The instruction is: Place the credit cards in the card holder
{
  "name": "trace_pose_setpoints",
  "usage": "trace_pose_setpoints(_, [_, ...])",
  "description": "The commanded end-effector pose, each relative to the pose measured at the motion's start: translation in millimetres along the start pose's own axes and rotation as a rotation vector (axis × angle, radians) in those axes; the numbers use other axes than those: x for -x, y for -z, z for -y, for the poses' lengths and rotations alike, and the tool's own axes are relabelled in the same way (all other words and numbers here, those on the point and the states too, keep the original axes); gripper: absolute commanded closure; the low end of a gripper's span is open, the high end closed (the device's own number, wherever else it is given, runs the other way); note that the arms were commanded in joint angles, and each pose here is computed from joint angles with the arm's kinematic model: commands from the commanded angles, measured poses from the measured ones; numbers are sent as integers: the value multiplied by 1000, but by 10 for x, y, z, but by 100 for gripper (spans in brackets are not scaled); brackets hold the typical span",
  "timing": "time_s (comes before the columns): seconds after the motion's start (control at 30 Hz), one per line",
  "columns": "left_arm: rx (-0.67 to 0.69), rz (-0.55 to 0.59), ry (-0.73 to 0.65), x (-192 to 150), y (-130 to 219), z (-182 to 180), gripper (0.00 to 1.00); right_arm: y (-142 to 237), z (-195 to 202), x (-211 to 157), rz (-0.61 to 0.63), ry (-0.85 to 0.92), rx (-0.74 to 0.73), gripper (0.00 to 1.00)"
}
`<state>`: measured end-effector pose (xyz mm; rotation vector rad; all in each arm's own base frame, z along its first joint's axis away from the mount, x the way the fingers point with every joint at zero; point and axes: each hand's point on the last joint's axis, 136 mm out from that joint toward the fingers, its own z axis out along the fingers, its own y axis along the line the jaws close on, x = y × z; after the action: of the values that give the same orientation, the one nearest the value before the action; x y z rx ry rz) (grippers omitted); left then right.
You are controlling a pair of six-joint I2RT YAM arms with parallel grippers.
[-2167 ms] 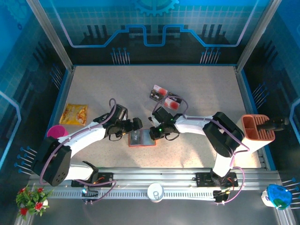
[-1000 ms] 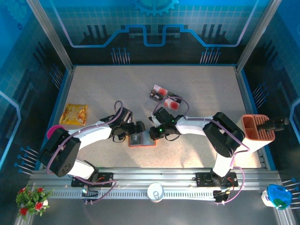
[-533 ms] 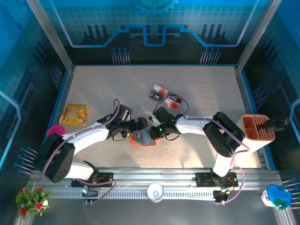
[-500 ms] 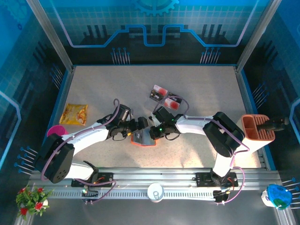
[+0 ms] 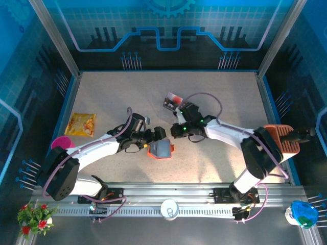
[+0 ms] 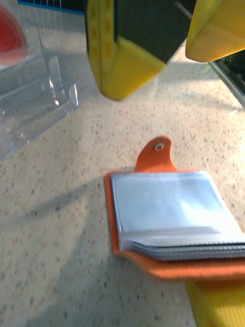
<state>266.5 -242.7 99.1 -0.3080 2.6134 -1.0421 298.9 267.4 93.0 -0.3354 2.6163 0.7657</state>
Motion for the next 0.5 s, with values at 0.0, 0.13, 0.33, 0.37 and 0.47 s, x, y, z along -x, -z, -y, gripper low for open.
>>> trace_pose_setpoints(0.0, [-66,7,-32,32,23,344,1,160,247,-128,-1,-51,-41,100])
trace_pose_setpoints(0.13, [-55,-32,-54,-86,-166,428,1,289,433,-272,15,-98,-58,100])
trace_pose_setpoints(0.33, [4,-97,-44,-292,-519,321,1,357,486,-425,17,-126,-54,100])
trace_pose_setpoints(0.37, [19,-108,-40,-328,-572,281,1,363,485,-444,17,-128,-51,100])
trace_pose_setpoints(0.47, [55,-129,-36,-410,-670,187,1,379,483,-478,19,-132,-44,100])
